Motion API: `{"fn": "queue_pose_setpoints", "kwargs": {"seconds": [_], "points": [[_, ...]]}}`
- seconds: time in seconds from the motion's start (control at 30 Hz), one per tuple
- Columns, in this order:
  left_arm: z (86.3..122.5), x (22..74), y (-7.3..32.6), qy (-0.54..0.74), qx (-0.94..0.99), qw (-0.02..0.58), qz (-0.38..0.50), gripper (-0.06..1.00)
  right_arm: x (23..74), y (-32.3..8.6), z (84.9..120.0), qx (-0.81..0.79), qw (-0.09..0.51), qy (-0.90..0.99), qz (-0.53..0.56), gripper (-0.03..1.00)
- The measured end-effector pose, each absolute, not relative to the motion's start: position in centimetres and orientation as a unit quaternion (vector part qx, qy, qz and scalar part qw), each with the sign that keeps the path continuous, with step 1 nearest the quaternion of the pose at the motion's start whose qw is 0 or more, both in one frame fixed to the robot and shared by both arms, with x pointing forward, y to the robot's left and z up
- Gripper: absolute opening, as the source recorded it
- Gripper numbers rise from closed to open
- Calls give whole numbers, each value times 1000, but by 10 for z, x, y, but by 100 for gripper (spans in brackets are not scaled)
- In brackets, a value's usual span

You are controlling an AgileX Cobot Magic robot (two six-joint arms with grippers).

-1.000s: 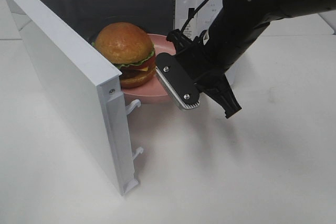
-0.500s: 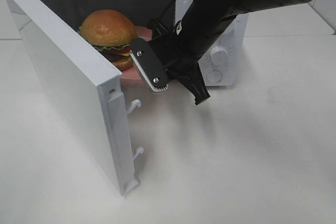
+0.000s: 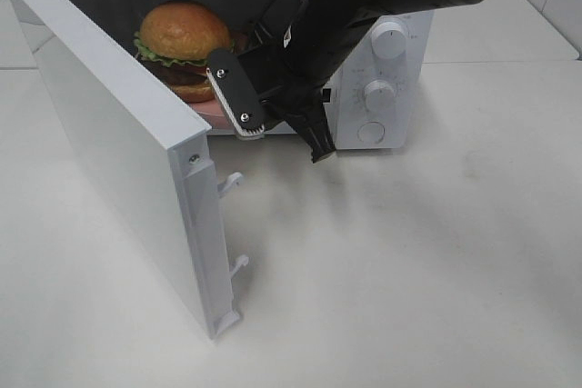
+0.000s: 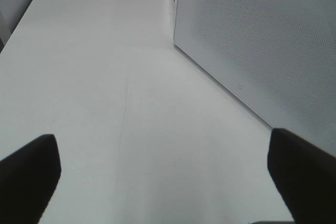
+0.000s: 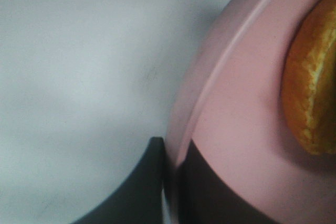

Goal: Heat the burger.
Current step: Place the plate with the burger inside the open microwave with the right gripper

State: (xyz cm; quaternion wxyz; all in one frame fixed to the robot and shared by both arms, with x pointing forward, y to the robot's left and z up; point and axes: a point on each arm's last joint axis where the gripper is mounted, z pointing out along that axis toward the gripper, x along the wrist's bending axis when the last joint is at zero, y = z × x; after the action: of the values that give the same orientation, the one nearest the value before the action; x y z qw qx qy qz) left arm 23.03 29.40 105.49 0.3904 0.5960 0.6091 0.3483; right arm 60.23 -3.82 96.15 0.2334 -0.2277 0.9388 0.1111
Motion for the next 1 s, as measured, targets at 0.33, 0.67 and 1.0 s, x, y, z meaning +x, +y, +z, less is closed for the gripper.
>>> {"fn": "queue_pose_setpoints", "kwargs": {"seconds": [0.33, 0.67, 1.0], "points": [[1055, 230, 294, 609, 596, 390, 348, 99, 619, -31, 950, -219, 233, 942, 100, 4], [1055, 230, 294, 609, 596, 390, 348, 99, 640, -22, 944, -204, 243, 944, 94, 4], [1055, 230, 294, 609, 596, 390, 348, 99, 662, -11, 939, -196, 260, 941, 91, 4]]}}
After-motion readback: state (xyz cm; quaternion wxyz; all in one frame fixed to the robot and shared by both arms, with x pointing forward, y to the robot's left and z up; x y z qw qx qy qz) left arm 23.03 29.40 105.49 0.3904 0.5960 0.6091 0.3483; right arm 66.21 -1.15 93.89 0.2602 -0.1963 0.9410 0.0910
